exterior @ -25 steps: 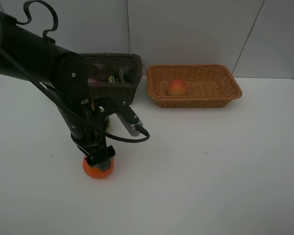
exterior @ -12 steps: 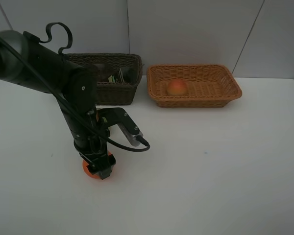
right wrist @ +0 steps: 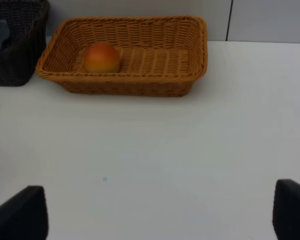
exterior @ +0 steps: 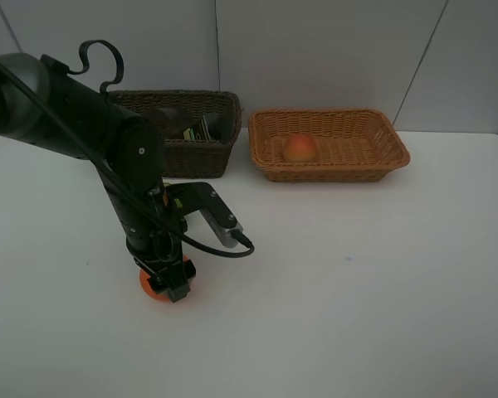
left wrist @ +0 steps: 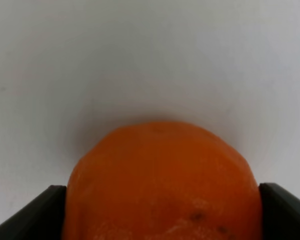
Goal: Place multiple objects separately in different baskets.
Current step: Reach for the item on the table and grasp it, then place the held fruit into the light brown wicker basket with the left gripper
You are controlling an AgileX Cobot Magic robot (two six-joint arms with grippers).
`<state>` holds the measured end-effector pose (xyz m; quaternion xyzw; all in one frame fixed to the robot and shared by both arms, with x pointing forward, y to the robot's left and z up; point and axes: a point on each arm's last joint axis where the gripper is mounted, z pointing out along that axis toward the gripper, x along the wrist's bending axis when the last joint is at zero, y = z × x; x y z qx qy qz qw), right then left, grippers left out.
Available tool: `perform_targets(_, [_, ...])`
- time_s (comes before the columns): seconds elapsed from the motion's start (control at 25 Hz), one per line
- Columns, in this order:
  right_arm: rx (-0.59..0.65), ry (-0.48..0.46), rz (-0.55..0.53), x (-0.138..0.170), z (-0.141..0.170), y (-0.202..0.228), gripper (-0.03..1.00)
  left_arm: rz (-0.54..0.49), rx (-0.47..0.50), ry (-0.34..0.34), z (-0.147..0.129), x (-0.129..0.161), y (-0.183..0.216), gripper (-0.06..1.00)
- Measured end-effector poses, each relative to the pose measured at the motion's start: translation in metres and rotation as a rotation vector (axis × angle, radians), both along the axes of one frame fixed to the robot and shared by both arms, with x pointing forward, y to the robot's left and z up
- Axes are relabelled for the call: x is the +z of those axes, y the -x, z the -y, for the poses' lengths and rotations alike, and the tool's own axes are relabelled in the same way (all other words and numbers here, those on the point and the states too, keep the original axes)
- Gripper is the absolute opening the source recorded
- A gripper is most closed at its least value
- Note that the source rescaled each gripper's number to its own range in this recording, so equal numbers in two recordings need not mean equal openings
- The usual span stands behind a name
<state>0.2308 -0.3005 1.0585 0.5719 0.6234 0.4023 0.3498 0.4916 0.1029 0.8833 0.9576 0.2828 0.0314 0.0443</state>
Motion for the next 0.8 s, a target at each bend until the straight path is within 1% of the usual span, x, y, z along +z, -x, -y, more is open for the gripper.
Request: perform_targets(0.8, [0.000,0.000,0.000,0.0000,0.0000,0.0000,0.97,0.007,0.002,0.006,0.0001,0.0027,-0.0001,0.92])
